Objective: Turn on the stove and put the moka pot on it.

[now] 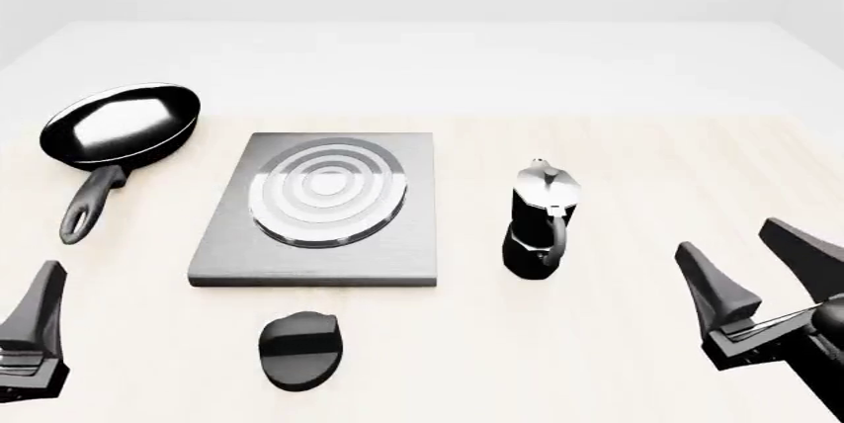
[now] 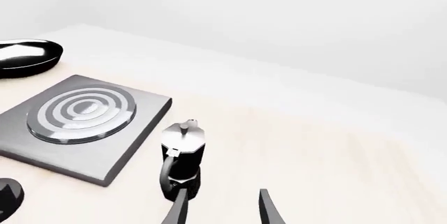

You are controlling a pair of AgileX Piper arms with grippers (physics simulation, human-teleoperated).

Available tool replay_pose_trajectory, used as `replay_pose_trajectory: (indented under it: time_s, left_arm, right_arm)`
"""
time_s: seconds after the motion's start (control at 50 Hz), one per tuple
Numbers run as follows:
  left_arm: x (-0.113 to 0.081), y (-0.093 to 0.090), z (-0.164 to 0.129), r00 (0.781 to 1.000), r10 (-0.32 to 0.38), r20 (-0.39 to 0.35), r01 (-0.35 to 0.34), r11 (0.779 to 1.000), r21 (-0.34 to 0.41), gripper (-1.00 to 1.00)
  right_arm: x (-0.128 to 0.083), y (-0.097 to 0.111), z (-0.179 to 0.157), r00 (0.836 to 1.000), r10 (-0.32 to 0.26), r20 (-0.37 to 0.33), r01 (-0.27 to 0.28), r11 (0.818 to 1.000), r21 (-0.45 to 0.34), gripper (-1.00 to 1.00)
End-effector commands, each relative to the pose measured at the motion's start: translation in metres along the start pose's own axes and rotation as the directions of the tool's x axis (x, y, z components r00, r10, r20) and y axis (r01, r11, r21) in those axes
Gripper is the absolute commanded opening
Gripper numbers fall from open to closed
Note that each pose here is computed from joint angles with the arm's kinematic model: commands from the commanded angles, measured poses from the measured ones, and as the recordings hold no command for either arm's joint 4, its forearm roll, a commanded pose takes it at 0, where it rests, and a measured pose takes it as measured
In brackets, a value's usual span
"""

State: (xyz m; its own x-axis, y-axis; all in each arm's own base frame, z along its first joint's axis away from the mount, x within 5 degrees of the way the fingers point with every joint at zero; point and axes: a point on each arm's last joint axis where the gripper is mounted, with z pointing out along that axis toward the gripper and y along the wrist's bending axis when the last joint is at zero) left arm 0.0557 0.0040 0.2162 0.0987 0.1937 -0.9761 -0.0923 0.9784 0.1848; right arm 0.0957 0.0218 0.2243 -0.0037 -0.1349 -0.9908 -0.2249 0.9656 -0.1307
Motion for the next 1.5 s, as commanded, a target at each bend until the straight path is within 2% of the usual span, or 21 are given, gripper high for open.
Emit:
replay_pose_trajectory:
  time_s: [0.02,0.28,0.32,0.34,0.46,0.64,1.5]
  left_arm:
    - [0.001,0.000,0.000,1.000,0.002,-0.006,-0.002,1.000,0.001,1.00]
    - [0.002,-0.001,0.000,1.000,0.003,-0.016,-0.003,1.000,0.010,1.00]
    - [0.002,-0.001,0.000,1.000,0.004,-0.015,-0.004,1.000,0.009,1.00]
    - [0.002,-0.001,0.000,1.000,0.006,-0.013,-0.005,1.000,0.010,1.00]
    - [0.003,-0.001,0.000,1.000,0.001,-0.022,-0.001,1.000,0.011,1.00]
    - [0.002,-0.001,0.000,1.000,0.001,-0.021,-0.001,1.000,0.007,1.00]
    - [0.004,-0.002,0.000,0.999,-0.008,-0.036,0.009,1.000,0.023,1.00]
  right_arm:
    - [-0.002,0.005,0.010,1.000,-0.002,-0.013,0.002,0.999,-0.049,1.00]
    - [-0.002,0.014,0.026,1.000,-0.014,-0.023,0.011,0.993,-0.115,1.00]
    - [-0.001,0.016,0.035,0.998,-0.018,-0.054,0.011,0.992,-0.127,1.00]
    - [-0.003,0.017,0.036,0.999,-0.001,-0.049,-0.005,0.990,-0.138,1.00]
    - [-0.008,0.021,0.042,0.999,-0.008,-0.052,-0.001,0.987,-0.161,1.00]
    - [-0.004,0.029,0.060,0.995,0.003,-0.098,-0.022,0.980,-0.196,1.00]
    - [0.040,0.048,0.122,0.964,0.050,-0.263,-0.104,0.975,-0.197,1.00]
